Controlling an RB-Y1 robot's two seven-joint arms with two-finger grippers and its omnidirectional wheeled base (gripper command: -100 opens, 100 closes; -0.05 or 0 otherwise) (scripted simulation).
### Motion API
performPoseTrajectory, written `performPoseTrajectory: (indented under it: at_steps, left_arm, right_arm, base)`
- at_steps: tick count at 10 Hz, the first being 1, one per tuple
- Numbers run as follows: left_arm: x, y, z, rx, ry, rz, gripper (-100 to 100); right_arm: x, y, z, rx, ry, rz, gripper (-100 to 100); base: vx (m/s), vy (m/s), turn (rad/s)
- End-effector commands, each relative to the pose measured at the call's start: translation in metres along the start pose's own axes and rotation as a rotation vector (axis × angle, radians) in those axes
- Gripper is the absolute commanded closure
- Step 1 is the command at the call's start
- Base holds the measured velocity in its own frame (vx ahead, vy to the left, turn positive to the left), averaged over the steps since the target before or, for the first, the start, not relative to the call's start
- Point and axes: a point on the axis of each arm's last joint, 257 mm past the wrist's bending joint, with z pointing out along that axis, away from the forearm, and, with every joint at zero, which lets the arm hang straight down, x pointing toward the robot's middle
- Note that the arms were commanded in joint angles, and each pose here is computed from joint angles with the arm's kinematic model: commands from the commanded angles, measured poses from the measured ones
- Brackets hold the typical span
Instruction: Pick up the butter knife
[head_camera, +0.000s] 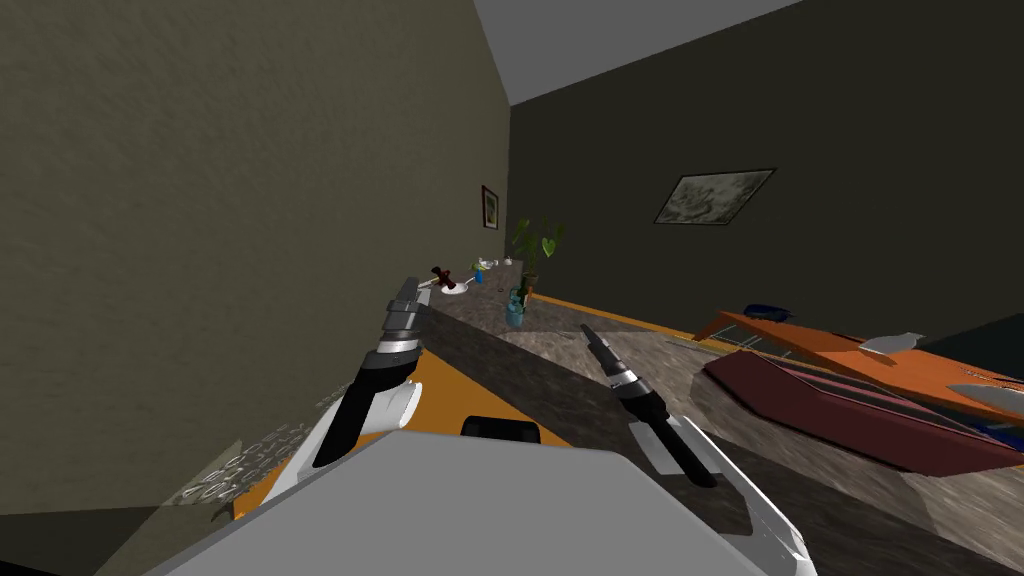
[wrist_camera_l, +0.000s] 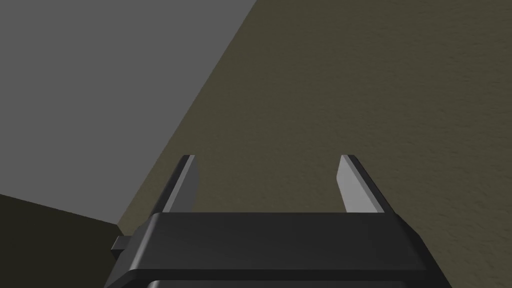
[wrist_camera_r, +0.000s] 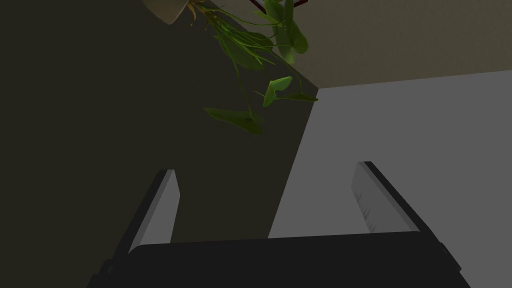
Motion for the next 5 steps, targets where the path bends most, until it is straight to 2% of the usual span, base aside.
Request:
performPoseTrajectory:
  at_steps: [1,2,3,4,5]
  left_arm:
    - [0.000,0.000,0.000,0.000,0.000,0.000,0]
    - [0.000,0.000,0.000,0.000,0.000,0.000,0]
    - [0.000,0.000,0.000,0.000,0.000,0.000,0]
    - [0.000,0.000,0.000,0.000,0.000,0.000,0]
    - [0.000,0.000,0.000,0.000,0.000,0.000,0]
  right_arm:
    - [0.001,-0.006,0.000,0.015,0.032,-0.027,-100]
    - [0.004,-0.021,-0.005,0.047,0.070,-0.061,-100]
    - [0.004,-0.021,-0.004,0.045,0.082,-0.071,-100]
    - [0.007,-0.036,-0.010,0.077,0.122,-0.106,-100]
    - [0.006,-0.036,-0.010,0.076,0.133,-0.116,-100]
  base:
    - [-0.031,-0.031,0.151]
    - [-0.030,-0.036,0.287]
    - [-0.025,-0.037,0.158]
    - [-0.029,-0.034,0.282]
    - [-0.022,-0.034,0.187]
